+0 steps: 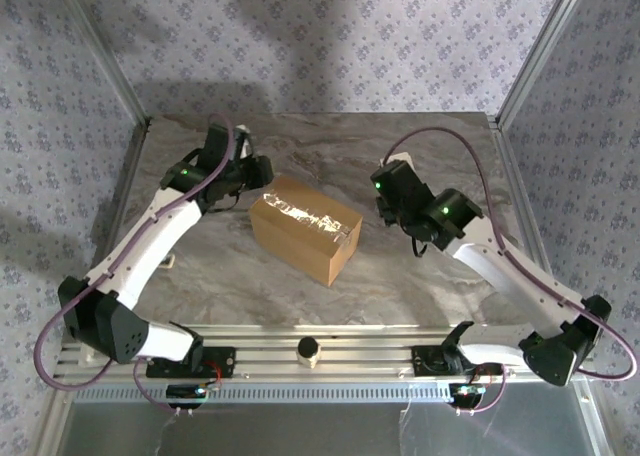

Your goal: Unpack the express box

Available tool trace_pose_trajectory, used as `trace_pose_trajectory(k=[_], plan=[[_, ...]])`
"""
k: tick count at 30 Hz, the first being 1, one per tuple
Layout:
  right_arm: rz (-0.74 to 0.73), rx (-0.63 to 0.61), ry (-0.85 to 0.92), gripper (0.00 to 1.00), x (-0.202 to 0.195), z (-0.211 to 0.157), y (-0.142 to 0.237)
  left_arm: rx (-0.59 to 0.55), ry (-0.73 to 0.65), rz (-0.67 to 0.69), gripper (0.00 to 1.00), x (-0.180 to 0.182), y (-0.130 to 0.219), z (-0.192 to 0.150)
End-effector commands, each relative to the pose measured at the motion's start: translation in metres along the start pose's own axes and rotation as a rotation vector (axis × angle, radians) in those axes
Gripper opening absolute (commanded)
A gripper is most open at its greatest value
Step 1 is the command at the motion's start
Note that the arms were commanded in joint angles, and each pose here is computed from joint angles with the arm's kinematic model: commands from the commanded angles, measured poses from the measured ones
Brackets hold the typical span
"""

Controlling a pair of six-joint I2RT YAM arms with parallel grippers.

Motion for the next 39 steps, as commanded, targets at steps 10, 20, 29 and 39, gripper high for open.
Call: trace_pose_trajectory(k=[10, 20, 29, 39], plan=[[-0.307, 0.131, -0.046, 0.00, -0.044, 0.016, -0.078, 0.049, 0.120, 0.064, 0.53, 0.049, 0.008, -0.006], [-0.450, 0.271, -0.002, 0.00, -0.060, 0.016, -0.138, 0.082, 0.145, 0.055, 0.53, 0.057, 0.012, -0.019], [-0.531, 0.411, 0.101, 0.00, -0.048, 0.013, -0.198, 0.094, 0.141, 0.063, 0.53, 0.063, 0.016, -0.029], [-0.466, 0.493, 0.102, 0.00, -0.029, 0.006, -0.245, 0.119, 0.139, 0.055, 0.53, 0.061, 0.008, -0.028]])
Point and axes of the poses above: each hand's point on the last joint's axis, 136 mm out from that joint toward the fingers, its own y axis back along the fingers, its own x axis along the line the jaws close on, z = x × y, the point moved 8 cm from there along y, back along the fingers, and after that the axes turned 5 degrees about y, right-handed, at the moved point
